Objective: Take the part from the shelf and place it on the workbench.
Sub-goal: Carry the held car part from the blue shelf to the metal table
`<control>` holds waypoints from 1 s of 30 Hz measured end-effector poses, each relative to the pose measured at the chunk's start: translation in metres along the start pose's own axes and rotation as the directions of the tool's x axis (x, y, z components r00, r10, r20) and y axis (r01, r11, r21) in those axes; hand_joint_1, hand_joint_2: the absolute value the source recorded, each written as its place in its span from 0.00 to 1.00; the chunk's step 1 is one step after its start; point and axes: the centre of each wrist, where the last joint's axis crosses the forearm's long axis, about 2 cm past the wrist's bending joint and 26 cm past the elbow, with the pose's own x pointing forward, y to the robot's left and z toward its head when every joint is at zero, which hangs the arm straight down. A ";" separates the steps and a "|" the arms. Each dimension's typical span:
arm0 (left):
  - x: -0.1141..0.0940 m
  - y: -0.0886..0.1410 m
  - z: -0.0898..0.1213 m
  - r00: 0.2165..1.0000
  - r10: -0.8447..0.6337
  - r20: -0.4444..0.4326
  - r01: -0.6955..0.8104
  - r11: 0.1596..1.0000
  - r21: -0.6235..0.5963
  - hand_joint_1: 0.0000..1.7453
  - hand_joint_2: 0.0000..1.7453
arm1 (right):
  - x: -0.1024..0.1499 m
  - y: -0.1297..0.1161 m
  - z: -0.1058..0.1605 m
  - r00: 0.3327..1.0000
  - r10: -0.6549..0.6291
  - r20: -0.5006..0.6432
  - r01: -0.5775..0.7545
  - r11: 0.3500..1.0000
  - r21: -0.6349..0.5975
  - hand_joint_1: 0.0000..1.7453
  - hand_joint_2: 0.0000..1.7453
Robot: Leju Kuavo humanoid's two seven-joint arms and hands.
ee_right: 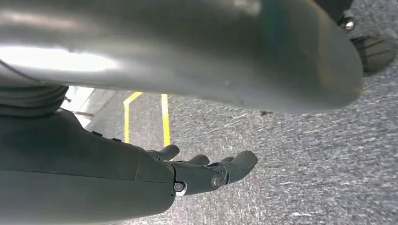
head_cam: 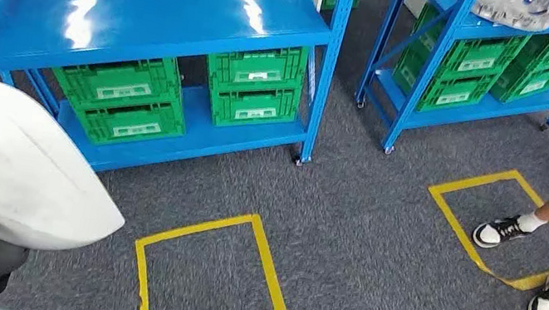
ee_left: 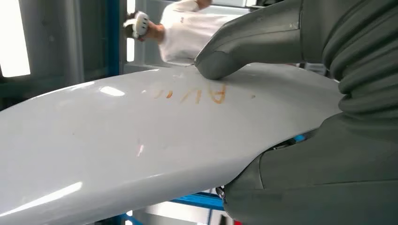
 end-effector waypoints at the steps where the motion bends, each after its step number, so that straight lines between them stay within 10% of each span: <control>1: 0.000 0.000 0.000 1.000 0.000 -0.001 0.000 1.000 0.000 1.00 1.00 | 0.000 0.000 0.000 1.000 -0.002 -0.002 0.002 1.000 0.000 0.00 0.00; 30: 0.018 0.007 0.008 0.999 -0.050 0.000 0.050 0.997 0.062 1.00 1.00 | 0.004 0.014 0.001 0.996 -0.071 0.060 0.067 0.996 0.066 0.00 0.00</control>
